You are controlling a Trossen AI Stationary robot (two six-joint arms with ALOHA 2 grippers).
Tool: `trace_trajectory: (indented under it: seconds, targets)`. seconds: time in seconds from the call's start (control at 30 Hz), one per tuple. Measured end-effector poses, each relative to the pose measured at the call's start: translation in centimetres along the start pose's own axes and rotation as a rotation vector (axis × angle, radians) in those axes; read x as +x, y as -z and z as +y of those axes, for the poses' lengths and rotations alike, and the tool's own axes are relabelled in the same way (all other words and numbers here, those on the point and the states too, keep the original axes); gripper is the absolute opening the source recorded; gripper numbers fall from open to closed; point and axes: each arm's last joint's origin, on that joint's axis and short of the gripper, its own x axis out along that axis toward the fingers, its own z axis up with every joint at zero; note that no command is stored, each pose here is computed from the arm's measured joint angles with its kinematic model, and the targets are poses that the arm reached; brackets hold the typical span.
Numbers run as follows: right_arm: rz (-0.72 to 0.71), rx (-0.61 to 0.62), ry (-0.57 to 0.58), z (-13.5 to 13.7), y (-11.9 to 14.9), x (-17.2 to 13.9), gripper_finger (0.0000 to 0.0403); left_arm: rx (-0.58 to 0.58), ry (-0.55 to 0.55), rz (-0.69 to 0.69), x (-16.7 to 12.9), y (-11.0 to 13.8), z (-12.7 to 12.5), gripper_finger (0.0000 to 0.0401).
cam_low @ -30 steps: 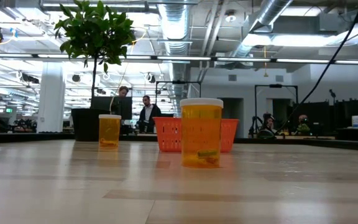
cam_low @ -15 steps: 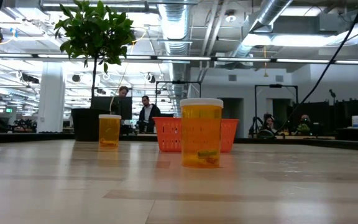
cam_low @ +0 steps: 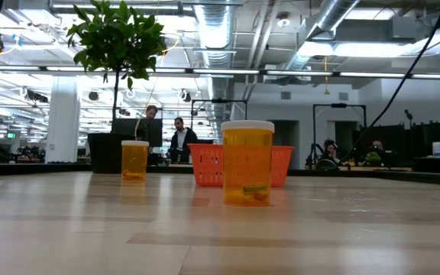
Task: Pick and place pill bottles into a basket
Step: Put the orange pill bottle into the orange bin
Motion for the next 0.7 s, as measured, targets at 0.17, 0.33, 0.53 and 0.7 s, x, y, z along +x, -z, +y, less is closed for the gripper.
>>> trace_trajectory:
  seconds: [0.17,0.33,0.53,0.7]
  targets:
    - [0.0,0.0,0.0,-0.01,0.0,0.0,0.0189,-0.001,0.001,0.0,0.0,0.0,-0.01,0.0221]
    - [0.001,-0.001,0.0,0.0,0.01,0.0,0.0189,-0.008,0.005,-0.001,0.0,0.0,-0.03,0.0197]
    - [0.0,-0.001,0.0,0.0,0.0,0.0,0.0189,-0.008,0.005,-0.001,0.0,0.0,-0.03,0.021]
    - [0.0,-0.002,0.0,0.0,0.0,0.0,0.0189,-0.007,0.004,0.0,0.0,0.0,-0.03,0.0215]
